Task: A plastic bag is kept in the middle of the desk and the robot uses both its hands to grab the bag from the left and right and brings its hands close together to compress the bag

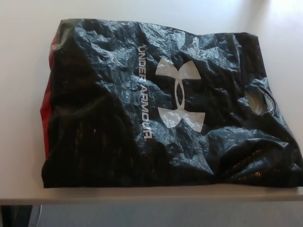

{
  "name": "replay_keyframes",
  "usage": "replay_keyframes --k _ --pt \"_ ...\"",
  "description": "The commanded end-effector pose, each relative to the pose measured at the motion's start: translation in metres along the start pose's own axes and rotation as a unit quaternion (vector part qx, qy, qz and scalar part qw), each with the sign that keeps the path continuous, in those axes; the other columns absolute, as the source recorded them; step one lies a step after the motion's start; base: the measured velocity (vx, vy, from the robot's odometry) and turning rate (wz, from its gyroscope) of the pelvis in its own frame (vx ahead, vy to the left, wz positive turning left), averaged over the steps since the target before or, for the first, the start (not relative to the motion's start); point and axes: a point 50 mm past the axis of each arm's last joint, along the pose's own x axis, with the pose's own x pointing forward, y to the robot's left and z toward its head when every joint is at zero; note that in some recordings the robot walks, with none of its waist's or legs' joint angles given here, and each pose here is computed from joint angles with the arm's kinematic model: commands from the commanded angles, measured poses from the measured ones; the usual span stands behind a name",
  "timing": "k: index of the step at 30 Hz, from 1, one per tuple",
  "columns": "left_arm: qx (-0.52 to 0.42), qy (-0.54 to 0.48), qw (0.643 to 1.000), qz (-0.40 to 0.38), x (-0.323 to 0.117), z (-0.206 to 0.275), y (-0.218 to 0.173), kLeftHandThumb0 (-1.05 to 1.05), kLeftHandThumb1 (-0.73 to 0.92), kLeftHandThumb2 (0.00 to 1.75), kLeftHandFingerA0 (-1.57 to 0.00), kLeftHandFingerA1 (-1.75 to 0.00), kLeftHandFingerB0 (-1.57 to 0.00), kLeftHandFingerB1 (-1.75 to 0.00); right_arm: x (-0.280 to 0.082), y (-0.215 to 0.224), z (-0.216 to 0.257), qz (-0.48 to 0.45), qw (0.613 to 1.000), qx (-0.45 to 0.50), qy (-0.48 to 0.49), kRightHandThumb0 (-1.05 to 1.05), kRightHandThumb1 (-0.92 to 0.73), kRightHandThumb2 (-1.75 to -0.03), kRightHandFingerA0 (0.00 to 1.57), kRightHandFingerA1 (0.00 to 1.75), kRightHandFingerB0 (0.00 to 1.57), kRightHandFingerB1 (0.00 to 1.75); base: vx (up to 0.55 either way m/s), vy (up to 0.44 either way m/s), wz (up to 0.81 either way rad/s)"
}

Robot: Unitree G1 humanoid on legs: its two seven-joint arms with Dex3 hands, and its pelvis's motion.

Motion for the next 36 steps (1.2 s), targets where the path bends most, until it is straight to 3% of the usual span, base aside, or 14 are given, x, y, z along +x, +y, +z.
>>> replay_keyframes --k 1,3,4,8,10,13,14,15,17,19,23,24,25,36 --pt "0.008 0.080 0.997 0.012 0.009 -0.029 -0.018 -0.75 0.92 0.68 -0.29 -0.52 -0.26 -0.32 0.016 0.012 -0.016 0.008 0.998 -0.041 0.055 -0.75 -0.87 -0.68 0.04 0.34 0.09 0.30 0.00 0.000 0.00" --pt "0.005 0.103 0.995 0.008 0.007 -0.043 -0.029 -0.75 0.92 0.71 -0.26 -0.51 -0.25 -0.33 0.018 0.019 -0.027 0.013 0.996 -0.034 0.079 -0.75 -0.67 -1.04 0.01 0.40 0.04 0.36 0.00 0.000 0.00" --pt "0.005 0.111 0.994 0.006 0.005 -0.047 -0.034 -0.74 0.92 0.71 -0.26 -0.51 -0.22 -0.35 0.018 0.022 -0.031 0.015 0.995 -0.034 0.090 -0.80 -0.83 -0.68 0.07 0.32 0.10 0.29 0.00 0.000 0.00" --pt "-0.002 0.166 0.986 0.002 -0.012 -0.072 -0.049 -0.73 0.92 0.75 -0.25 -0.51 -0.23 -0.36 0.011 0.036 -0.056 0.018 0.991 -0.008 0.134 -0.71 -0.85 -0.65 0.04 0.32 0.08 0.31 0.00 0.000 0.00" --pt "-0.002 0.192 0.981 -0.004 -0.027 -0.085 -0.055 -0.71 0.92 0.77 -0.23 -0.54 -0.21 -0.39 0.002 0.043 -0.070 0.028 0.985 -0.030 0.168 -0.70 -0.65 -1.02 0.00 0.42 0.03 0.40 0.00 0.000 0.00" --pt "-0.003 0.258 0.966 0.004 -0.053 -0.108 -0.059 -0.65 0.92 0.78 -0.23 -0.46 -0.21 -0.34 -0.012 0.057 -0.086 0.051 0.975 -0.060 0.210 -0.77 -0.65 -1.00 0.09 0.46 0.03 0.41 0.00 0.000 0.00" --pt "-0.004 0.270 0.963 0.004 -0.060 -0.113 -0.062 -0.67 0.92 0.77 -0.22 -0.48 -0.20 -0.34 -0.017 0.061 -0.090 0.057 0.972 -0.070 0.215 -0.70 -0.86 -0.66 0.13 0.32 0.12 0.29 0.00 0.000 0.00" --pt "-0.013 0.289 0.957 0.003 -0.070 -0.120 -0.069 -0.67 0.92 0.75 -0.24 -0.49 -0.22 -0.35 -0.024 0.068 -0.097 0.066 0.967 -0.077 0.233 -0.72 -0.66 -1.01 0.02 0.41 0.04 0.40 0.00 0.000 0.00" --pt "-0.009 0.301 0.954 -0.006 -0.074 -0.123 -0.071 -0.70 0.92 0.75 -0.21 -0.46 -0.21 -0.34 -0.027 0.072 -0.099 0.070 0.966 -0.085 0.234 -0.83 -0.70 -1.00 0.02 0.41 0.01 0.38 0.00 0.000 0.00" --pt "-0.009 0.337 0.941 -0.015 -0.091 -0.134 -0.085 -0.62 0.92 0.78 -0.25 -0.41 -0.22 -0.32 -0.040 0.088 -0.107 0.078 0.960 -0.071 0.260 -0.36 -0.54 -1.10 0.00 0.49 0.00 0.48 0.00 0.000 0.00" --pt "-0.020 0.373 0.928 -0.018 -0.112 -0.143 -0.100 -0.61 0.92 0.76 -0.23 -0.44 -0.21 -0.33 -0.055 0.109 -0.113 0.084 0.954 -0.057 0.282 -0.36 -0.52 -1.10 0.00 0.49 0.00 0.48 0.00 0.000 0.00" --pt "-0.016 0.384 0.923 -0.018 -0.119 -0.145 -0.105 -0.60 0.92 0.78 -0.27 -0.43 -0.23 -0.33 -0.061 0.115 -0.115 0.089 0.952 -0.037 0.290 -0.76 -0.67 -1.02 0.08 0.46 0.07 0.43 0.00 0.000 0.00" --pt "-0.018 0.389 0.921 -0.014 -0.123 -0.146 -0.107 -0.61 0.92 0.75 -0.27 -0.42 -0.25 -0.32 -0.064 0.119 -0.116 0.092 0.951 -0.029 0.293 -0.36 -0.55 -1.11 0.00 0.50 0.00 0.48 0.00 0.000 0.00" --pt "-0.011 0.445 0.895 -0.042 -0.164 -0.153 -0.140 -0.63 0.92 0.77 -0.28 -0.41 -0.23 -0.32 -0.096 0.171 -0.114 0.125 0.940 0.020 0.315 -0.36 -0.54 -1.11 0.00 0.49 0.00 0.48 0.00 0.000 0.00"
